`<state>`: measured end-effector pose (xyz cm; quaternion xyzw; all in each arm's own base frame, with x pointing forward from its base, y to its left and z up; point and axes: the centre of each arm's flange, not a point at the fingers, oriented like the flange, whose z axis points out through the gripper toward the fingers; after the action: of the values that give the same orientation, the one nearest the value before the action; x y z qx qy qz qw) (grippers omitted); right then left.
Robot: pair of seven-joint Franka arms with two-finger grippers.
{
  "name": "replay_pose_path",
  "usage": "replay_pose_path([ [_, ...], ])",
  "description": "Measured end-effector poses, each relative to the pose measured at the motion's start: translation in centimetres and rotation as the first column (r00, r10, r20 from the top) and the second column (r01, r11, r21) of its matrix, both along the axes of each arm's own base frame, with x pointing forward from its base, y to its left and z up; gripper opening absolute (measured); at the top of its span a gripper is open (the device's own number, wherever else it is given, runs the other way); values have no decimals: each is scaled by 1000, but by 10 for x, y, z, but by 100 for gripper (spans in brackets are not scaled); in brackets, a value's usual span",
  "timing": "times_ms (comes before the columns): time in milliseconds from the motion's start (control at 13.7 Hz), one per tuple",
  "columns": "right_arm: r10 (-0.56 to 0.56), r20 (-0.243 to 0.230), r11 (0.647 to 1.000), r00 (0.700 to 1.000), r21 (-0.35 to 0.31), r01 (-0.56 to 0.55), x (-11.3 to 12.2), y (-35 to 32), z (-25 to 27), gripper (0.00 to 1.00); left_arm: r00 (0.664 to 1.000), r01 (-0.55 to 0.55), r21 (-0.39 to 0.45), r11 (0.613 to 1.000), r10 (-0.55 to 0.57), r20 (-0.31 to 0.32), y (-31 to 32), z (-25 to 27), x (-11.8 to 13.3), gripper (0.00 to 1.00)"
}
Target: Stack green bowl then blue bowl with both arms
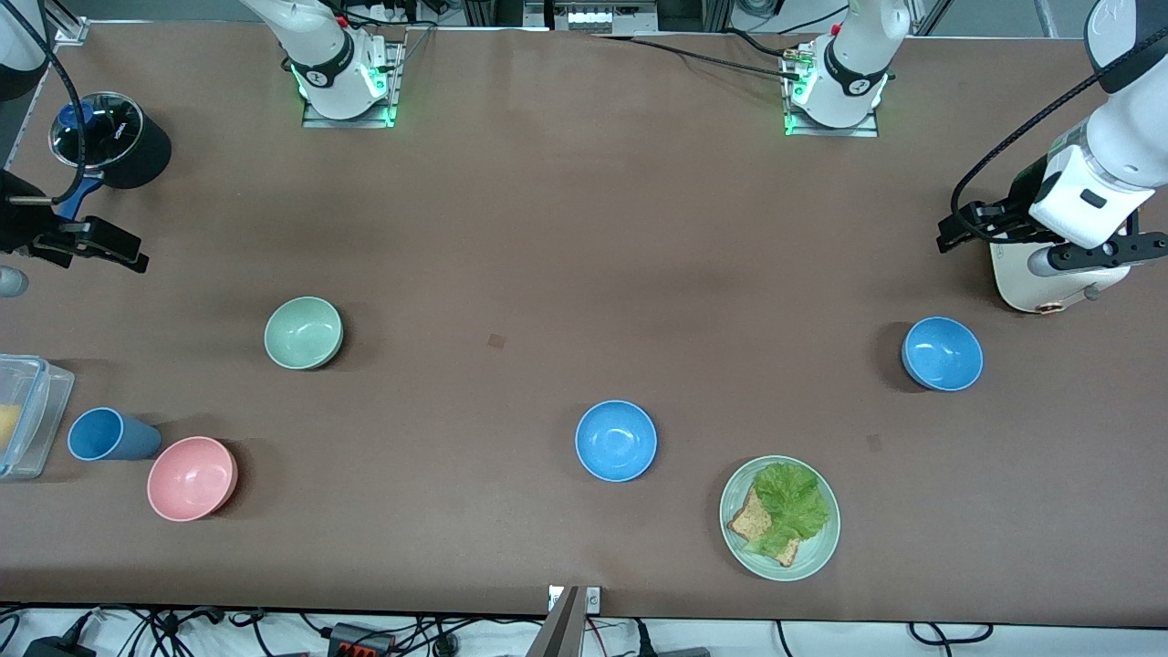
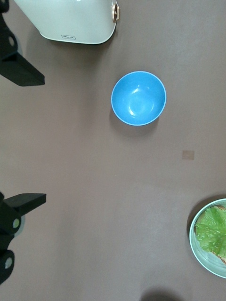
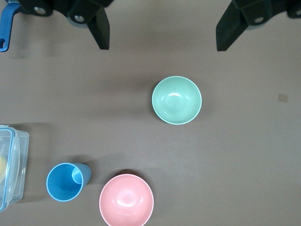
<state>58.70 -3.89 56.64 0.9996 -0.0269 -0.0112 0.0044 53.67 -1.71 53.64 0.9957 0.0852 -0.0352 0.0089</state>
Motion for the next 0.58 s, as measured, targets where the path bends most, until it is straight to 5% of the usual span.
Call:
replay_pose_path([
  [583,1,-146,1000,989,-2,-1,31,0,-110,100,1000,0,0,1000,0,1,0,0,0,100],
])
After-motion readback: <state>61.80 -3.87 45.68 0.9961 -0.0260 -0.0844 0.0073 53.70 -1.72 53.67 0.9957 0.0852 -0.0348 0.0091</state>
